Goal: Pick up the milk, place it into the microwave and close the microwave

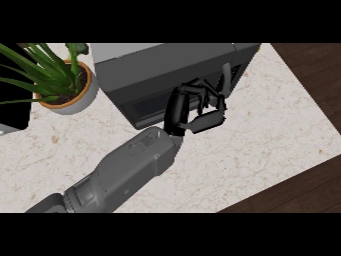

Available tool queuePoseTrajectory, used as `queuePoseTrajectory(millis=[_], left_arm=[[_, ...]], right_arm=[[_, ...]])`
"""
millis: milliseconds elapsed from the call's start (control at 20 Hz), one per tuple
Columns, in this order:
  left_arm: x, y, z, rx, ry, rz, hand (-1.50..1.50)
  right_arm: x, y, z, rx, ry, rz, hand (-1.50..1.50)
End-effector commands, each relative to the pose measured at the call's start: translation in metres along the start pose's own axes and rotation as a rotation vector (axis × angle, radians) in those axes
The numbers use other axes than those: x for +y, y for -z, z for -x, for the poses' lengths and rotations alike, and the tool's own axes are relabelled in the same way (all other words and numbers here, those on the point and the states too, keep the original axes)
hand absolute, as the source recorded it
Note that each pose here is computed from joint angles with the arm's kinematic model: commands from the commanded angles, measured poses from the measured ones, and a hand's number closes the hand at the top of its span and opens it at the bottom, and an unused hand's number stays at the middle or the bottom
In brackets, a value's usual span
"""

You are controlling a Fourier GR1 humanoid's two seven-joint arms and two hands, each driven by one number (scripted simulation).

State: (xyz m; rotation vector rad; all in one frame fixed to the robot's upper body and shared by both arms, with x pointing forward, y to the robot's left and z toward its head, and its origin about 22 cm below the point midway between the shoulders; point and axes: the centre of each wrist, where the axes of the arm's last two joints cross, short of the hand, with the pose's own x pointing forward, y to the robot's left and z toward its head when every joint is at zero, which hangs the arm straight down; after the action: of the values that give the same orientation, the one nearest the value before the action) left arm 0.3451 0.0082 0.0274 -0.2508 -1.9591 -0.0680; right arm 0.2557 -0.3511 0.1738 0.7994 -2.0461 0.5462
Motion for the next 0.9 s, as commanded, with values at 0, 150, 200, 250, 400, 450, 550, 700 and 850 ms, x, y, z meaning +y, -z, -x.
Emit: queuePoseTrajectory(millis=[0, 150, 200, 250, 400, 450, 550, 700, 850], left_arm=[[0.014, 0.015, 0.008, 0.088, 0.096, -0.039, 1.5], [0.02, 0.009, 0.015, 0.12, 0.13, -0.09, 1.5], [0.02, 0.013, 0.013, 0.131, 0.137, -0.101, 1.5], [0.023, 0.008, 0.017, 0.141, 0.138, -0.117, 1.5], [0.024, 0.009, 0.018, 0.165, 0.15, -0.136, 1.5], [0.028, 0.002, 0.025, 0.189, 0.174, -0.159, 1.5], [0.031, 0.002, 0.025, 0.205, 0.171, -0.199, 1.5], [0.031, -0.003, 0.028, 0.248, 0.139, -0.213, 1.5], [0.032, -0.009, 0.032, 0.247, 0.13, -0.189, -1.5]], right_arm=[[0.002, 0.004, 0.001, -0.014, 0.033, -0.04, -1.5], [0.003, 0.002, 0.0, -0.015, 0.049, -0.053, -1.5], [0.003, 0.001, 0.001, -0.008, 0.053, -0.045, -1.5], [0.002, 0.003, -0.004, -0.013, 0.042, -0.056, -1.5], [0.003, 0.003, -0.007, -0.014, 0.04, -0.063, -1.5], [0.002, -0.001, -0.01, -0.019, 0.033, -0.05, -1.5], [0.001, -0.002, -0.015, -0.017, 0.022, -0.038, -1.5], [0.002, -0.004, -0.018, -0.01, 0.021, -0.034, -1.5], [0.004, -0.009, -0.019, 0.002, 0.029, -0.024, -1.5]])
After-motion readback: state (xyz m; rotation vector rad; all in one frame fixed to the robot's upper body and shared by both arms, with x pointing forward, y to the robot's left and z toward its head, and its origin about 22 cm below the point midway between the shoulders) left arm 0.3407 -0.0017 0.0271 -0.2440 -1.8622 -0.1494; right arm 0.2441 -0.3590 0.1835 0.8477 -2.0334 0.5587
